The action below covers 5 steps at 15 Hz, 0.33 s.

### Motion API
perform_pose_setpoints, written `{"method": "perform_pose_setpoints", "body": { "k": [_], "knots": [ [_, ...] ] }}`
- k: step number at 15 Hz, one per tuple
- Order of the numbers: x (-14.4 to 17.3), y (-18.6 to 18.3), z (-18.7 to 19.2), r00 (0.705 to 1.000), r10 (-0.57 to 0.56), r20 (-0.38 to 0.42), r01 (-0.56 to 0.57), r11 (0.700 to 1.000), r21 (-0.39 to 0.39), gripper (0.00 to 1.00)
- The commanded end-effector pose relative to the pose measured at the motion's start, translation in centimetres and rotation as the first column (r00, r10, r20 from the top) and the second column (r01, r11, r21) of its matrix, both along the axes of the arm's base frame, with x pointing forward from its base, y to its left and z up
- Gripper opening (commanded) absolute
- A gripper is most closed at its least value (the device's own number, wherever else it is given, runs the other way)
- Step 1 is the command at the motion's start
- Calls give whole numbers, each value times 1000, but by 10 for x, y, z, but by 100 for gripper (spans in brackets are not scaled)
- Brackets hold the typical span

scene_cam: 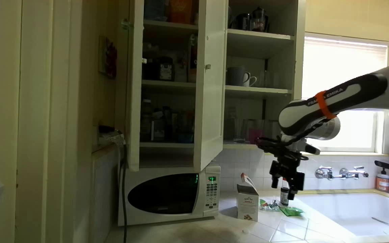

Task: Remove the box from the cupboard to the right

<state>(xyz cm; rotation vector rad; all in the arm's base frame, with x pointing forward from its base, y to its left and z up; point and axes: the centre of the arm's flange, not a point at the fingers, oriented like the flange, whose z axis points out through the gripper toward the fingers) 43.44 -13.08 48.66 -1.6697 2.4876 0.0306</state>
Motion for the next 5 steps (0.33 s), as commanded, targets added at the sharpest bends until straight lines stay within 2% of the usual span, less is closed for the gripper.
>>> {"method": "perform_pose_setpoints", "body": {
  "k": [1, 2, 3, 4, 5],
  "knots": [
    [-80, -16, 49, 978, -23, -206, 14, 999, -43, 100],
    [-95, -23, 63, 974, -7, -228, -6, 998, -56, 100],
    [-102, -31, 78, 978, -12, -209, -4, 997, -78, 100],
    [-76, -24, 37, 978, -23, -207, 14, 999, -45, 100],
    [-88, -29, 55, 978, -28, -206, 17, 998, -57, 100]
  ]
}}
